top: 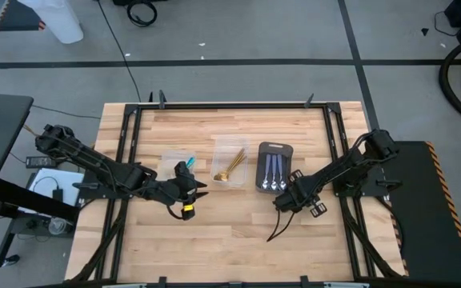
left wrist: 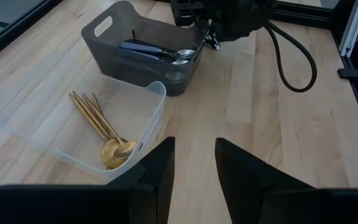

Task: Sort silverware by color (type)
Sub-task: Put the purple spoon into the black bin

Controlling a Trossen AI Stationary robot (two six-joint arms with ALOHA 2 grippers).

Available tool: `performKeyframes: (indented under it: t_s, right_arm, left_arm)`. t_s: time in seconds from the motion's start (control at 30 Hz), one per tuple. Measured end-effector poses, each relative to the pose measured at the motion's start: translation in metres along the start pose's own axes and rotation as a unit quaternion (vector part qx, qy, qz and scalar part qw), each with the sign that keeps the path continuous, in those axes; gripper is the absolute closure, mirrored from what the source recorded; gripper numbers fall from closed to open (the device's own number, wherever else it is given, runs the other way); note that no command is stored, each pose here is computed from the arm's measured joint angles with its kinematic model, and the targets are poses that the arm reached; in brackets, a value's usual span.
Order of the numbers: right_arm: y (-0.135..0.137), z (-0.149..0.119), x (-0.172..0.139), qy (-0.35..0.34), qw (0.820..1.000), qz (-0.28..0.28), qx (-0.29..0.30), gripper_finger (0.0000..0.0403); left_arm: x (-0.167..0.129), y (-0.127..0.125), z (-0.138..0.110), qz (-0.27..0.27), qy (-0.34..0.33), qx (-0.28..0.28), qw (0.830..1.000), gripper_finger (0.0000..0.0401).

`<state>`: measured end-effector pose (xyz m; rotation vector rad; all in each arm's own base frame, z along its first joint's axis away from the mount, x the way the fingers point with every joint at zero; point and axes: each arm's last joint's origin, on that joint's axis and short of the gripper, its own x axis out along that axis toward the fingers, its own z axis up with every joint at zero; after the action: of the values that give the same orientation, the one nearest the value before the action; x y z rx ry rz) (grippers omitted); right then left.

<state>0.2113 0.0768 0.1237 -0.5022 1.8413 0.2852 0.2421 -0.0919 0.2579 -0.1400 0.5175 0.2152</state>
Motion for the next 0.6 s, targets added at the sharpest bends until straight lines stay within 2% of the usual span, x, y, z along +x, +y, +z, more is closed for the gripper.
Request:
performKeyframes:
  t_s: [0.33, 0.6]
  right_arm:
    - [0.005, 0.002, -0.001, -0.007, 1.000, 0.002, -0.007, 0.0369]
    - [0.011, 0.010, -0.012, -0.026, 0.999, -0.021, -0.006, 0.0384]
  left_arm:
    - [0.000, 0.000, 0.000, 0.000, 0.000, 0.000, 1.000, 0.0278]
    - [0.000, 0.000, 0.000, 0.000, 0.000, 0.000, 1.000, 0.0278]
